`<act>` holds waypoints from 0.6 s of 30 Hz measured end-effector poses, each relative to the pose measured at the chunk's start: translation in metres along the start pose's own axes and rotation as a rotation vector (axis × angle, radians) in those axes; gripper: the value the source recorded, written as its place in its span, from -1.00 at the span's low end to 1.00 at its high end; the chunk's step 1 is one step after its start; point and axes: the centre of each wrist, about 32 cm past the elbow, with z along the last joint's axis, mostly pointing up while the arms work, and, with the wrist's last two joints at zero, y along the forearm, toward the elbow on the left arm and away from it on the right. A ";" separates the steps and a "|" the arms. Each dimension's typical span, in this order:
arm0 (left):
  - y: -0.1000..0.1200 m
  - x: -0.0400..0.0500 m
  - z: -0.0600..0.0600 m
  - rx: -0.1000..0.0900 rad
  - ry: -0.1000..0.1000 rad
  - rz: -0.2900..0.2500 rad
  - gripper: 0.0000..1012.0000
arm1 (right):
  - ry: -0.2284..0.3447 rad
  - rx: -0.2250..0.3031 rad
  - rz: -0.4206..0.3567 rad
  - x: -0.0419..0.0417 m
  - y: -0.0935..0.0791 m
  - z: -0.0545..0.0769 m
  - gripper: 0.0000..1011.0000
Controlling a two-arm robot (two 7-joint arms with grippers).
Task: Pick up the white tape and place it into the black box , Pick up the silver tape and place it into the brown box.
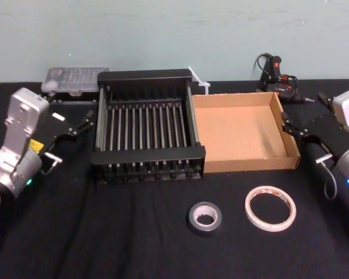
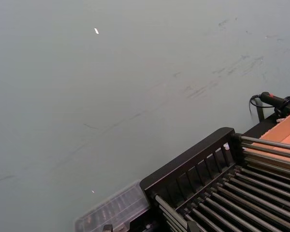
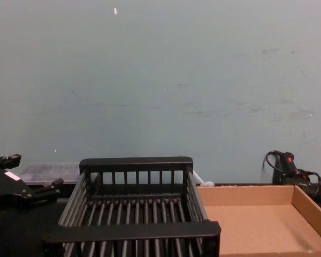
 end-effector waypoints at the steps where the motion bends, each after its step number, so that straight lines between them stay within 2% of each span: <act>1: 0.000 0.0000 0.000 0.000 0.000 0.000 0.98 | 0.000 0.000 0.000 0.0000 0.000 0.000 0.98; 18: 0.000 0.0000 0.000 0.000 0.000 0.000 0.98 | 0.000 0.000 0.000 0.0000 0.000 0.000 0.98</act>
